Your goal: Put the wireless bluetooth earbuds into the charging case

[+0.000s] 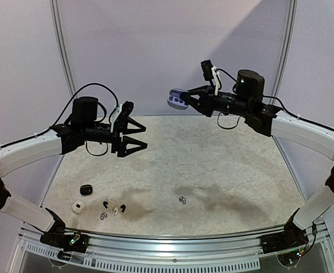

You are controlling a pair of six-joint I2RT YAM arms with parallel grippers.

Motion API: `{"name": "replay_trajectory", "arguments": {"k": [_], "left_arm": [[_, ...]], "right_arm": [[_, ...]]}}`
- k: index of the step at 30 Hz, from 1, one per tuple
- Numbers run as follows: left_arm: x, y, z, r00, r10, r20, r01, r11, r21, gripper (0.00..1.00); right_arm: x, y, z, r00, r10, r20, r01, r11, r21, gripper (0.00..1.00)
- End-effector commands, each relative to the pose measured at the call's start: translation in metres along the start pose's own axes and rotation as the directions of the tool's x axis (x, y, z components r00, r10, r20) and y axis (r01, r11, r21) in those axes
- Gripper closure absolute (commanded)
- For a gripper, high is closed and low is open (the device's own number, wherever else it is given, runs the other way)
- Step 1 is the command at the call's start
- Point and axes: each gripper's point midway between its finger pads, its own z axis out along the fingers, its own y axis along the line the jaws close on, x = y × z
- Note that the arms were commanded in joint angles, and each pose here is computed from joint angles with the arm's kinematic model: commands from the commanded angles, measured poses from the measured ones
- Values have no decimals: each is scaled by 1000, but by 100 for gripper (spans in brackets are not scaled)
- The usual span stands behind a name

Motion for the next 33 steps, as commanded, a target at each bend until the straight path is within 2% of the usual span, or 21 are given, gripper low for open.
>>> {"name": "replay_trajectory", "arguments": {"k": [1,4,7,16,20,24,29,31,33], "left_arm": [[-32,0,-6,983,55,178,-64,997,48,15],[-28,-2,-12,975,85,207,-88,996,2,10],[-24,-10,-17,978,67,199,-70,998,5,9],[-21,-30,1,976,28,215,-34,999,26,18],[-28,-33,2,968,8,249,-14,1000,21,28],[-25,-43,2,970,-2,241,-12,998,55,45],[-22,-50,1,972,12,236,-32,996,80,62],[-21,-52,2,972,9,234,-31,995,90,63],[-19,-53,2,973,7,229,-29,995,93,58]], "right_arm": [[-7,32,28,1000,4,20,-1,990,-139,90],[12,42,35,1000,-9,-27,4,983,-183,89],[25,54,39,998,-19,-60,7,981,-193,89],[54,89,49,993,-36,-116,17,986,-164,88],[62,100,47,989,-54,-135,33,987,-154,88],[64,100,44,991,-51,-128,34,991,-129,89],[61,99,45,992,-54,-111,41,993,-115,89],[58,99,46,993,-56,-100,44,992,-115,89],[57,100,46,994,-56,-93,45,992,-116,89]]}}
